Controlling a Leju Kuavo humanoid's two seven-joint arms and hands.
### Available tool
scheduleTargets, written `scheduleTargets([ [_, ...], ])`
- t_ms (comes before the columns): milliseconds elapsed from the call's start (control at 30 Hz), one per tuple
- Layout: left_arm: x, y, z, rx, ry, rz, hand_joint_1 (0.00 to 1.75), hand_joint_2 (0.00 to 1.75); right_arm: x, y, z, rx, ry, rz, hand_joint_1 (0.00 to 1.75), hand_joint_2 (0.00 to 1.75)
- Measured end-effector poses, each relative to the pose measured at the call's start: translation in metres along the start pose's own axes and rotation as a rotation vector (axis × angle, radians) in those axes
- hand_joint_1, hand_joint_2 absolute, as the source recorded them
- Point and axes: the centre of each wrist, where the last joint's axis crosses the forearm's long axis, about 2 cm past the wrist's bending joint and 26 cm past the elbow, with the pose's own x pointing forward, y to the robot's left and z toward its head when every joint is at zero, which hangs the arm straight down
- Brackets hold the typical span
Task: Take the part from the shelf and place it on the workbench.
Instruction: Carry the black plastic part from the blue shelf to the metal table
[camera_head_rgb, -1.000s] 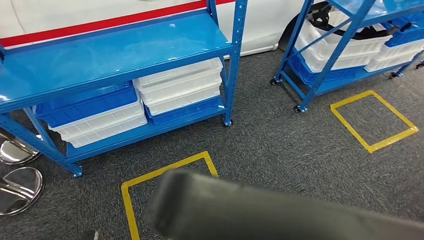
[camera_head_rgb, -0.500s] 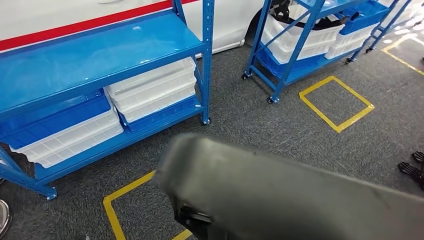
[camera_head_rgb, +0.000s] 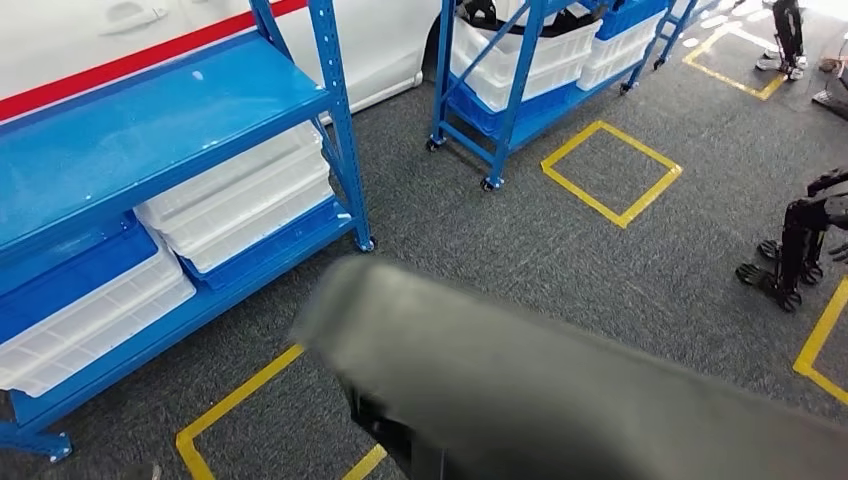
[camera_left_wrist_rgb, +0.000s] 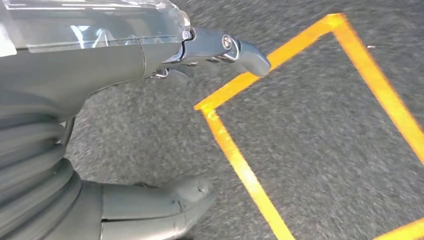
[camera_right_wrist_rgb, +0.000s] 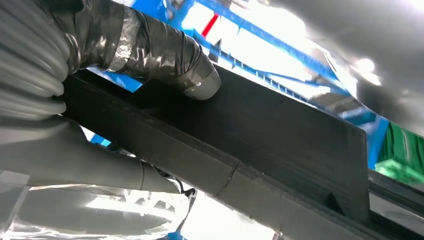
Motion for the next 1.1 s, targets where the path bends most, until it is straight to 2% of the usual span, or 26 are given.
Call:
scheduleTargets([
  [600,-0.015,0.031,0.006,0.081,0.077,0.039,0.00,1.75,0.019,0.004,0.014,-0.152,0.032,0.138,1.75,1.75],
  [800,-0.015,0.027,0.006,0.087,0.078,0.023,0.00,1.75,0.020,0.005,0.013,-0.146,0.024,0.097,1.75,1.75],
  [1100,-0.025,0.014,0.013,0.075,0.150,-0.022,0.00,1.75,0.022,0.012,0.014,-0.137,0.029,0.060,1.75,1.75],
])
